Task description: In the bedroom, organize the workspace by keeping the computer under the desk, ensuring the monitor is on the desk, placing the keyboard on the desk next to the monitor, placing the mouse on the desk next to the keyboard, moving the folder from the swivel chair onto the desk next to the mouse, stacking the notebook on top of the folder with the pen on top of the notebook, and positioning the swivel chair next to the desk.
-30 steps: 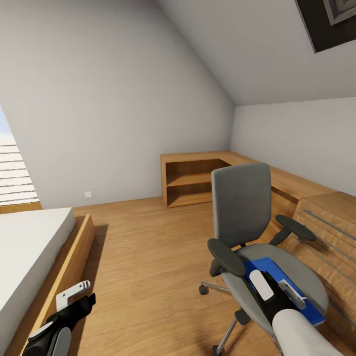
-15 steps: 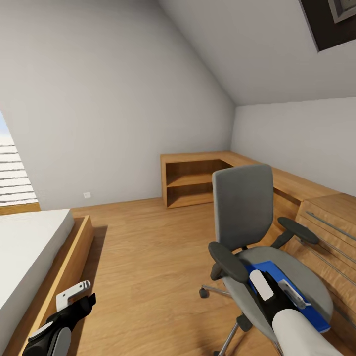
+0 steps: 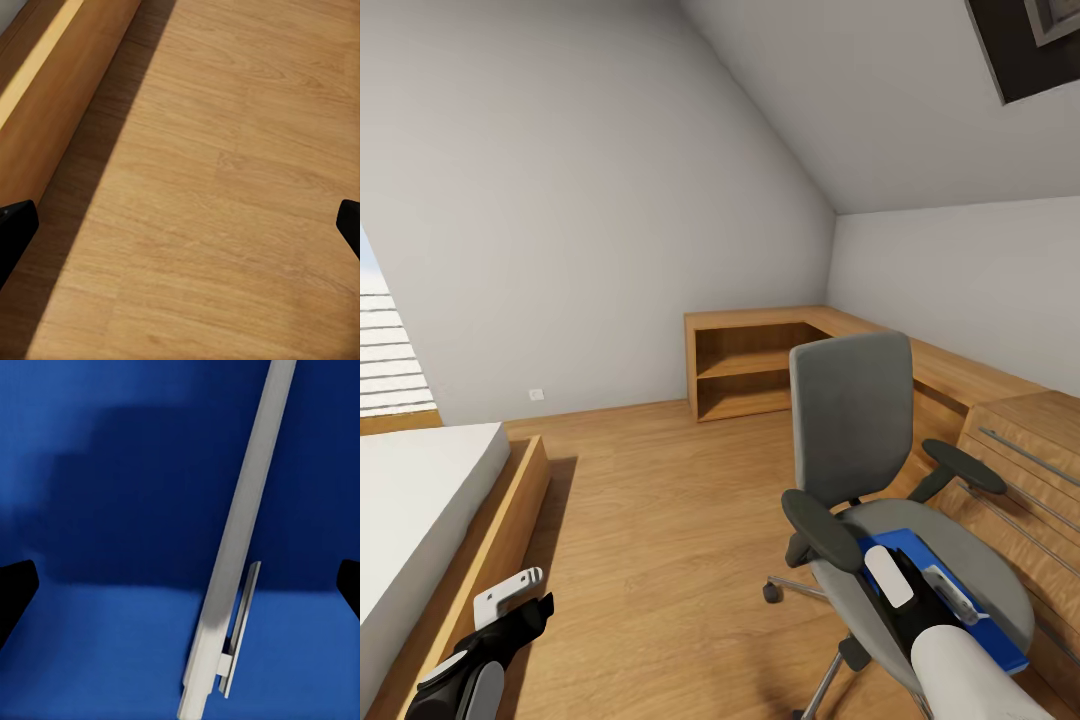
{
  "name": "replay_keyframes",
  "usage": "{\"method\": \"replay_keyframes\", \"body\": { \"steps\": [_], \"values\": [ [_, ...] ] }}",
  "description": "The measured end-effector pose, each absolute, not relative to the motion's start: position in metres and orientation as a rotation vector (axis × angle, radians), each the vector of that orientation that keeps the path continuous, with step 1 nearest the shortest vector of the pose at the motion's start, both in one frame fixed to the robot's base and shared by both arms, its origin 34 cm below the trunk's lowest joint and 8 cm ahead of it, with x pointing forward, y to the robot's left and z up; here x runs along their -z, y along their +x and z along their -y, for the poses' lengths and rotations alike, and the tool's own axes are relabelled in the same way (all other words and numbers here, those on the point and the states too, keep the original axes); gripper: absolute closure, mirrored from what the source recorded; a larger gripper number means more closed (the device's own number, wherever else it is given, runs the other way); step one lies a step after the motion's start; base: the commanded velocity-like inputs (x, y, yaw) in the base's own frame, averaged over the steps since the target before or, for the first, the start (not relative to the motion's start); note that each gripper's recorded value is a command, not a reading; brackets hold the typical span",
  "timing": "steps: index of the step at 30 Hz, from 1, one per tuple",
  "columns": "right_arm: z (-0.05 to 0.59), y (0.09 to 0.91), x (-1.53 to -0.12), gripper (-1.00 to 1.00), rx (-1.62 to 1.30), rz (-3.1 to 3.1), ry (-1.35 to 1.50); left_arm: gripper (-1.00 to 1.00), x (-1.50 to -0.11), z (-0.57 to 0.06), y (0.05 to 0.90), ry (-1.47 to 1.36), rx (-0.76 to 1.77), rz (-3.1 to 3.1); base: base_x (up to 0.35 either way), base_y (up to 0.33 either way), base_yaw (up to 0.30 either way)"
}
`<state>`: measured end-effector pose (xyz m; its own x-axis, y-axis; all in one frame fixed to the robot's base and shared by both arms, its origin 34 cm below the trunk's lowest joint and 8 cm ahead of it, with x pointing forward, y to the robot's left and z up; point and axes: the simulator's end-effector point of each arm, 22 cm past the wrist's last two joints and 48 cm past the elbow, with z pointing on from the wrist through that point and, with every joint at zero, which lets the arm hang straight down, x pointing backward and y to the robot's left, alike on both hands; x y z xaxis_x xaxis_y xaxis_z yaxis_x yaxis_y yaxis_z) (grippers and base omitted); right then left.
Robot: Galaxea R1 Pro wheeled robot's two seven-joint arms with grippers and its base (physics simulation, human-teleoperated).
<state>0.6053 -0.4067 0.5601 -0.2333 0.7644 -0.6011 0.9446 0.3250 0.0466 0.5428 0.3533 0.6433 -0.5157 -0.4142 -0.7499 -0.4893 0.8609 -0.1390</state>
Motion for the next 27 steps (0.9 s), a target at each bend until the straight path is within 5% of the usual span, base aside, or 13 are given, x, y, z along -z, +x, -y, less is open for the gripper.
{"method": "replay_keyframes", "body": {
  "steps": [27],
  "values": [
    [0.407,0.604,-0.551,-1.0,0.452,-2.066,1.494,-1.0,-0.633,-0.349,0.542,-0.642,-0.105,-2.183,0.0,0.0,0.0]
  ]
}}
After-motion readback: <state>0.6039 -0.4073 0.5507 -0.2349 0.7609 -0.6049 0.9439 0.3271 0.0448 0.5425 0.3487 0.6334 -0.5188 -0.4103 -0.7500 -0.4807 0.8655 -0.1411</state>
